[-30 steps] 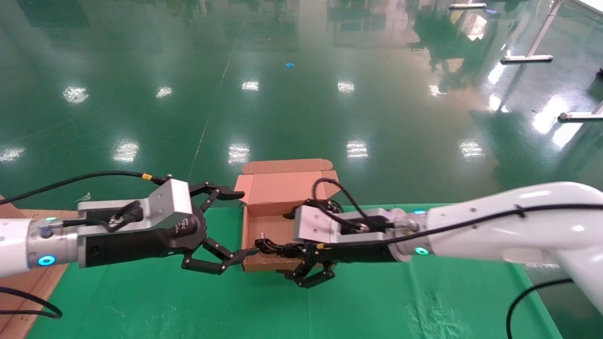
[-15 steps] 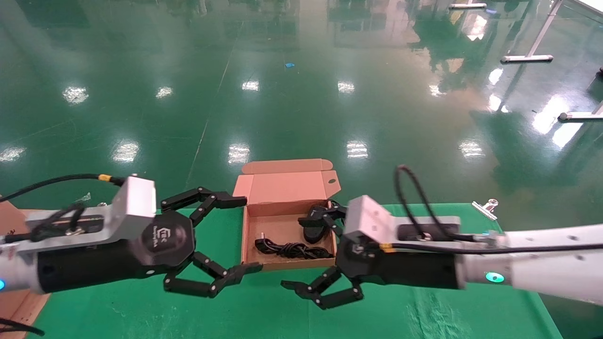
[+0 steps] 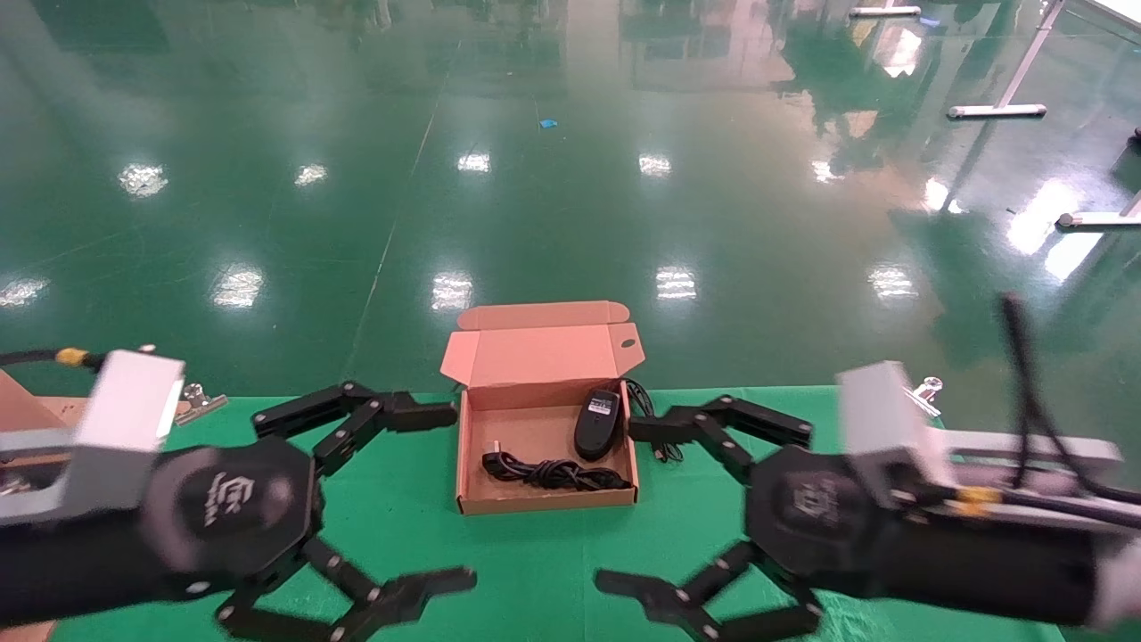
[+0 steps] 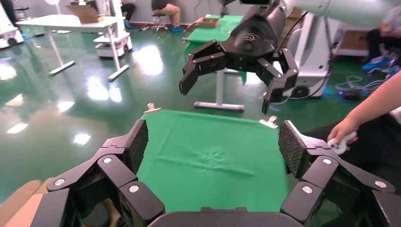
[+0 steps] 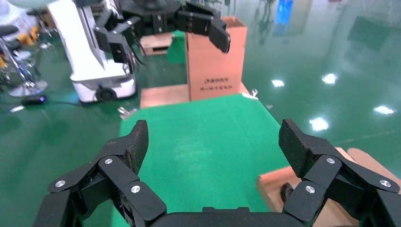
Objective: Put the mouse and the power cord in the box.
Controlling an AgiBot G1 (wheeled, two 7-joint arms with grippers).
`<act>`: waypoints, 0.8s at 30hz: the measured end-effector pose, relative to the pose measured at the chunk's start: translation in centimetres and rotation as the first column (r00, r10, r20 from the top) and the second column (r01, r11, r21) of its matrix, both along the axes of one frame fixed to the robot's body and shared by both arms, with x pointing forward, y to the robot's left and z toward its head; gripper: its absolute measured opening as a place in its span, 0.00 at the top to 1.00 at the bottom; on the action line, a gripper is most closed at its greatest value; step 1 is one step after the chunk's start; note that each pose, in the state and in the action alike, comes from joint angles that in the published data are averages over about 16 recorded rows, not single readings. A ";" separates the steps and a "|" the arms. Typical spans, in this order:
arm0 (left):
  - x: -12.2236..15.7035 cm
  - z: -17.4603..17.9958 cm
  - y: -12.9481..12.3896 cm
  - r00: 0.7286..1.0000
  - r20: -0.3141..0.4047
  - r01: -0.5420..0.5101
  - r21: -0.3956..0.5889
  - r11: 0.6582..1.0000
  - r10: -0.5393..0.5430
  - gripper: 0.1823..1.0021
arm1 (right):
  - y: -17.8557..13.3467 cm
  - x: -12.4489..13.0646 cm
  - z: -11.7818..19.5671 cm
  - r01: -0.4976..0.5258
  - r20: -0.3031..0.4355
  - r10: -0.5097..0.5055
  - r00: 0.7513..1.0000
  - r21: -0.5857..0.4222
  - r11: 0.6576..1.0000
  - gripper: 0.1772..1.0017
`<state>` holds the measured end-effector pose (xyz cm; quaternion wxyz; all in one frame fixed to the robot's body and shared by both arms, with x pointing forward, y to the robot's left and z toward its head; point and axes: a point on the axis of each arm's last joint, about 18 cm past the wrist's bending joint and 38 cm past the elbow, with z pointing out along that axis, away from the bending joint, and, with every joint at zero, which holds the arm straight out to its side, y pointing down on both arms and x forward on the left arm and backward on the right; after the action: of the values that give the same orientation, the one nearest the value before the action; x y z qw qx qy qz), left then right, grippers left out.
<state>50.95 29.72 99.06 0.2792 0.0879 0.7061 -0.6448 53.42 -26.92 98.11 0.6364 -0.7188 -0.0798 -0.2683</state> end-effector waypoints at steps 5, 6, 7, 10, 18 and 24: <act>-1.8 0.1 0.2 0.999 -0.018 0.040 -0.007 0.999 -0.040 0.00 | -1.7 -2.8 0.5 -0.037 -0.003 0.037 0.999 0.024 0.999 0.00; -2.1 0.1 0.2 0.999 -0.020 0.046 -0.007 0.999 -0.046 0.00 | -2.0 -3.3 0.6 -0.043 -0.003 0.044 0.999 0.027 0.999 0.00; -2.4 0.1 0.2 0.998 -0.022 0.052 -0.008 0.999 -0.052 0.00 | -2.2 -3.8 0.7 -0.050 -0.003 0.050 0.999 0.029 0.998 0.00; -3.1 0.2 0.3 0.997 -0.027 0.066 -0.008 0.998 -0.066 0.00 | -2.9 -5.1 1.0 -0.067 -0.001 0.067 0.998 0.033 0.997 0.00; -3.7 0.2 0.3 0.996 -0.030 0.079 -0.009 0.997 -0.079 0.00 | -3.6 -6.6 1.2 -0.087 0.003 0.086 0.996 0.034 0.996 0.00; -3.7 0.2 0.3 0.996 -0.031 0.079 -0.009 0.997 -0.079 0.00 | -3.5 -6.5 1.2 -0.085 0.002 0.085 0.996 0.034 0.996 0.00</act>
<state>47.28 30.02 99.25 0.2427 0.1044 0.7039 -0.6593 46.95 -30.45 99.29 0.6594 -0.7037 -0.1059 -0.2424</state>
